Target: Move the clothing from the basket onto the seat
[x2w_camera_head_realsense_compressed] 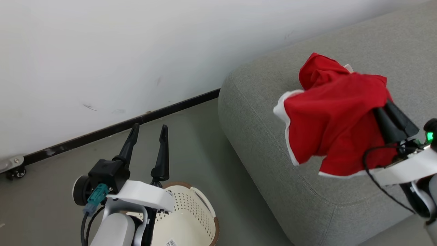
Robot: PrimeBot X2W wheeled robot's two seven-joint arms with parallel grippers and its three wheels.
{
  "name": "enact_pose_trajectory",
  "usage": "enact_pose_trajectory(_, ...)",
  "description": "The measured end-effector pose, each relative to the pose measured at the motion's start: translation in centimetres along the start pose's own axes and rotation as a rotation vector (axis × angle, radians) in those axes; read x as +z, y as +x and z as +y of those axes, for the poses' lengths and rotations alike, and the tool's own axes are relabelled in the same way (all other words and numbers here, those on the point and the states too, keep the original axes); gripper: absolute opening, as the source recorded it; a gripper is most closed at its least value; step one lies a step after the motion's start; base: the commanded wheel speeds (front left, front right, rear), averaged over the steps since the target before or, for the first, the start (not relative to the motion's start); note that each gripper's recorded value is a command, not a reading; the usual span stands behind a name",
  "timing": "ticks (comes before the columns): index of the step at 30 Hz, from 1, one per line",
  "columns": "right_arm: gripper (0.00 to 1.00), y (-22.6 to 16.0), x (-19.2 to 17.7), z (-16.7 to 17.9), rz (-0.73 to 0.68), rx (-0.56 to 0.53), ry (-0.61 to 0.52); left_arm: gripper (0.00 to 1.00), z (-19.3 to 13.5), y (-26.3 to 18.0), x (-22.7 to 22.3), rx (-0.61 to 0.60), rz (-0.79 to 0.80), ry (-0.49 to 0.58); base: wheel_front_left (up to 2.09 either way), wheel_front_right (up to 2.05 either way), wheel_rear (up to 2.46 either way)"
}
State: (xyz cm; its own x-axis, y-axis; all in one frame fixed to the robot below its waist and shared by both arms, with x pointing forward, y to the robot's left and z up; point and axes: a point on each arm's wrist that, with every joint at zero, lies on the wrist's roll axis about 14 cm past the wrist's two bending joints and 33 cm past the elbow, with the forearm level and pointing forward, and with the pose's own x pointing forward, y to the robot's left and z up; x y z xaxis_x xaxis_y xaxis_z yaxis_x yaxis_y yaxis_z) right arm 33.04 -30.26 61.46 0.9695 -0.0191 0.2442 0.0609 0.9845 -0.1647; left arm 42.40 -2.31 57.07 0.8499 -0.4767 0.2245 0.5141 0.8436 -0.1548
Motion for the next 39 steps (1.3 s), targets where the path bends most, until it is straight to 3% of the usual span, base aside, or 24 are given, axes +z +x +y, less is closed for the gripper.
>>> enact_pose_trajectory(13, 0.0, 5.1, 4.5, -6.2, -0.008, -0.099, -0.074, 1.0, 1.8, 0.9, -0.9, 0.03, 0.004, 0.012, 0.0, 0.0, 0.0)
enact_pose_trajectory(22, 0.0, 7.2, 6.8, -13.0, 0.018, -0.252, -0.125, 1.0, 3.5, 1.2, -2.0, 0.043, 0.015, 0.045, 0.0, 0.0, 0.0)
enact_pose_trajectory(39, 0.0, 9.7, 1.9, -18.1, 0.2, -0.384, -0.137, 1.0, 6.6, 1.2, -4.1, 0.072, 0.044, 0.084, 0.0, 0.0, 0.0)
